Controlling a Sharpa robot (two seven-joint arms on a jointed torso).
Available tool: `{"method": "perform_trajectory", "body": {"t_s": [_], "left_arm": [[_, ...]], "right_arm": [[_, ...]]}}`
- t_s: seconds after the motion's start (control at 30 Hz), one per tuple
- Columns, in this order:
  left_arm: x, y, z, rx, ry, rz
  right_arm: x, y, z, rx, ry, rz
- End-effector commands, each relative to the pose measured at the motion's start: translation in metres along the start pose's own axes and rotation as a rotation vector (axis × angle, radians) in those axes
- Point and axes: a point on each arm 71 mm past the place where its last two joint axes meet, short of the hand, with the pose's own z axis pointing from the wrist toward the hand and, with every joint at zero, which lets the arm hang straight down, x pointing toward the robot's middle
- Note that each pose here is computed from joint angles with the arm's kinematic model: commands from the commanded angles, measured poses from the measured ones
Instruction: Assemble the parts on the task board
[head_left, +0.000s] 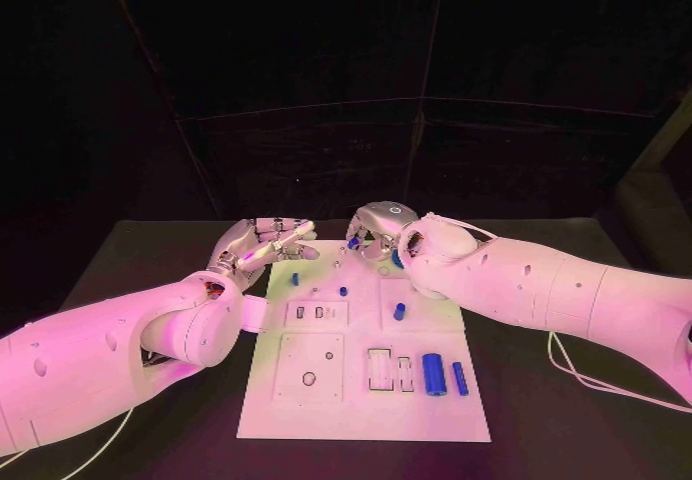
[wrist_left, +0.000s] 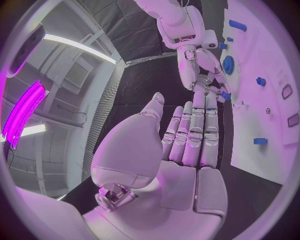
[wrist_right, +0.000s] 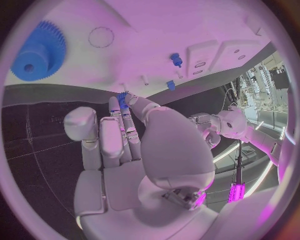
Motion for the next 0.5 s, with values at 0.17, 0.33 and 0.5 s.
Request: {"method": "perform_trajectory", "body": {"t_s": [0.17, 0.33, 0.5], "left_arm": [[0.0031, -0.004, 0.0016, 0.011, 0.022, -0.002], [0.0036, -0.0057, 0.0021, 0.014, 0.023, -0.001], [0.005, -0.0061, 0.0031, 0.014, 0.027, -0.002]], "right_arm": [[0.0023, 0.004, 0.0087, 0.006, 0.029, -0.004], [0.005, 0.0067, 0.0121, 0.007, 0.055, -0.009], [0.0065, 0.0054, 0.0137, 0.013, 0.072, -0.017]]}}
